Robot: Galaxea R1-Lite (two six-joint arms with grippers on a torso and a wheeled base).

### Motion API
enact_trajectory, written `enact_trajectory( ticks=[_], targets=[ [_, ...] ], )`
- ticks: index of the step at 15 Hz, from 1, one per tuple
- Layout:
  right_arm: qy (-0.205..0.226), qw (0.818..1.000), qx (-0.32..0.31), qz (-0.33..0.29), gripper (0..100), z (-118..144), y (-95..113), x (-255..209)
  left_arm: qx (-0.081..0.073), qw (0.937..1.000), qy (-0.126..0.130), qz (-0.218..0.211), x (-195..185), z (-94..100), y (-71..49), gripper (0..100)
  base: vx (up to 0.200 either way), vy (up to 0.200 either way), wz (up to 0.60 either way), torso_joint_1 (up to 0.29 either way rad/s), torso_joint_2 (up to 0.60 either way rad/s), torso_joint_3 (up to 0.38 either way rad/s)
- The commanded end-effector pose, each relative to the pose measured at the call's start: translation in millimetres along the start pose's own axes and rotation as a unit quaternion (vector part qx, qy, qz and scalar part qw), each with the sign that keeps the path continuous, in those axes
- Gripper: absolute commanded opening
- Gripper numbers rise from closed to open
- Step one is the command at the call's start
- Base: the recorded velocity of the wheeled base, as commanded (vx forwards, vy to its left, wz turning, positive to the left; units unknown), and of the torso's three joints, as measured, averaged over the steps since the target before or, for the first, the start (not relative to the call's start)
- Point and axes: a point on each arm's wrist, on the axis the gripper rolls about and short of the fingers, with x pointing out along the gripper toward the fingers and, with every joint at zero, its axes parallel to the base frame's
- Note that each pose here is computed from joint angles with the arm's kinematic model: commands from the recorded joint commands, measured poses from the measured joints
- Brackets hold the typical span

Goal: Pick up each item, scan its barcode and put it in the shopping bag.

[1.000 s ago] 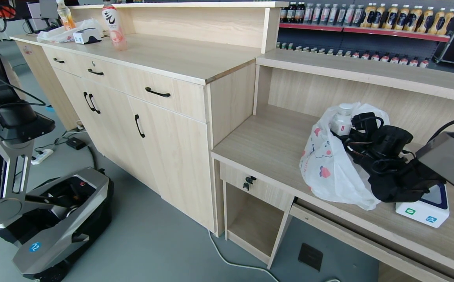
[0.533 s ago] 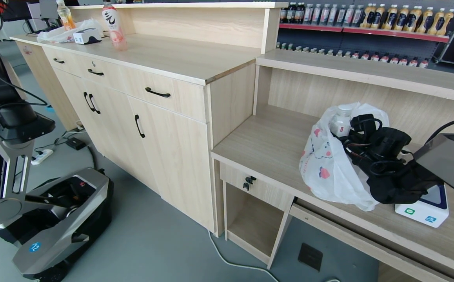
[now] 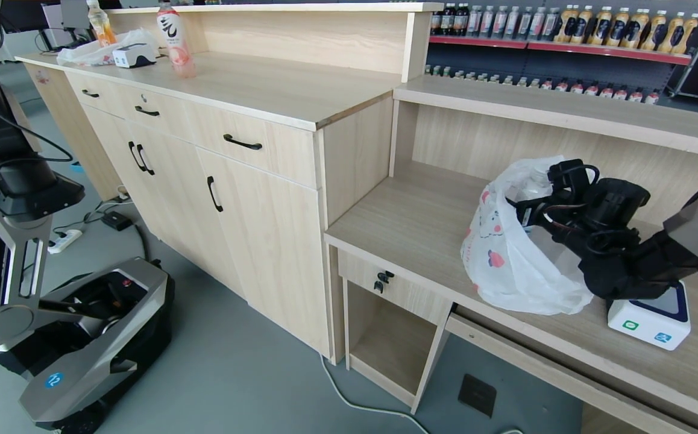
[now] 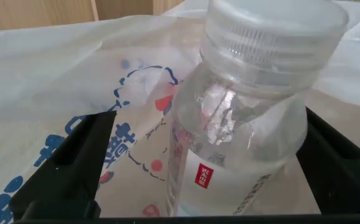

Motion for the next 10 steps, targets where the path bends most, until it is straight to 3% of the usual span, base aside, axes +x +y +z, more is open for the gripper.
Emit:
enact_trajectory(
  ticks=[1,4,7,10],
  targets=[
    [-0.027,0.999,-0.015,0.006,100,61,-7,-22,-0.001,1.0,0.0,0.0,0,0.0,0.0,100,0.0,0.0,0.0,0.0,0.0,0.0],
    [-0.022,0.998,-0.051,0.007,100,99,-4,-66,0.0,1.0,0.0,0.0,0,0.0,0.0,100,0.0,0.0,0.0,0.0,0.0,0.0],
    [-0.025,0.995,-0.101,-0.004,100,113,-6,-99,0.0,1.0,0.0,0.0,0,0.0,0.0,100,0.0,0.0,0.0,0.0,0.0,0.0],
    [-0.04,0.993,-0.112,-0.017,100,131,-8,-122,0.0,1.0,0.0,0.0,0,0.0,0.0,100,0.0,0.0,0.0,0.0,0.0,0.0]
  ],
)
